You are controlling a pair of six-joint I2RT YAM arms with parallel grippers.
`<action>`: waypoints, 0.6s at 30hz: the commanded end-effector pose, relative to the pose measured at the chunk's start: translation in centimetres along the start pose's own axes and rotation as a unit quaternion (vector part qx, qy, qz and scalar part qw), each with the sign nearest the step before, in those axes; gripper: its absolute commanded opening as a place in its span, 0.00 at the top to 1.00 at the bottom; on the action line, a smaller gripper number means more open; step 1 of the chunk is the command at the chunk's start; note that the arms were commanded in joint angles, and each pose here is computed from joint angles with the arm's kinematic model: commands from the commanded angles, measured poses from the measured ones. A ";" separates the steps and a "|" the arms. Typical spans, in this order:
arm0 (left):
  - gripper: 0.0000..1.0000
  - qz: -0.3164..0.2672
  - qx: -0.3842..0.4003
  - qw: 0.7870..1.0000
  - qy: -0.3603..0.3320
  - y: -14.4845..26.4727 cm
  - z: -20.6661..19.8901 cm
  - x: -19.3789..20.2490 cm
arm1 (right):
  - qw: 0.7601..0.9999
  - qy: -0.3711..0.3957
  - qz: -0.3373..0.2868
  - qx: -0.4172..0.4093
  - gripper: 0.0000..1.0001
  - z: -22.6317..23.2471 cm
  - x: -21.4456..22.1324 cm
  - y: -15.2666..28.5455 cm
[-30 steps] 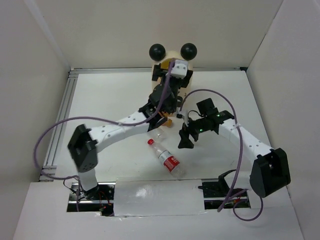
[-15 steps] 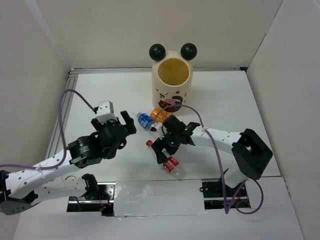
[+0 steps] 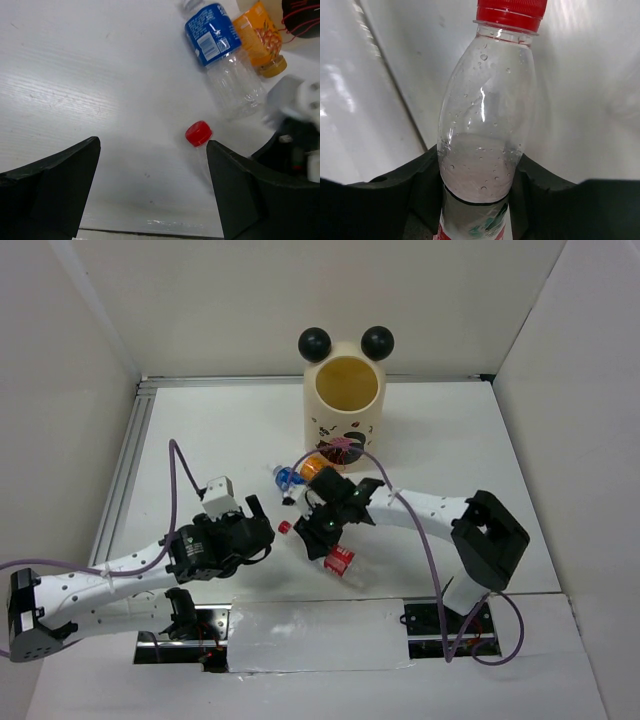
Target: Put the plastic bottles in the bin
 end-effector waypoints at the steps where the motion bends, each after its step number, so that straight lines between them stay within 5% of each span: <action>1: 0.00 0.014 0.036 0.995 0.087 0.3 -1.7 -0.3 | 0.980 0.125 -0.094 -0.120 0.75 3.1 -6.2 7.1; 5: 0.00 0.015 0.033 0.989 0.143 0.5 -1.1 -1.3 | 0.931 0.273 -0.216 -0.107 0.89 3.4 -12.2 15.6; 11: 0.00 -0.001 0.071 0.968 0.239 1.7 -0.6 -3.8 | 0.884 0.355 -0.300 -0.042 0.90 0.8 -17.1 22.5; 18: 0.00 0.046 0.100 0.958 0.264 0.2 -1.8 -2.5 | 0.749 0.500 -0.434 -0.021 0.93 1.0 -25.5 31.5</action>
Point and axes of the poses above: each gripper's point midway between its finger pads, its own y axis back along the fingers, its own z axis along the line the jaws close on, x = y × z, the point moved 1 cm from there along y, back along the fingers, and after that the axes turned 5 degrees about -y, right-handed, at the moved point
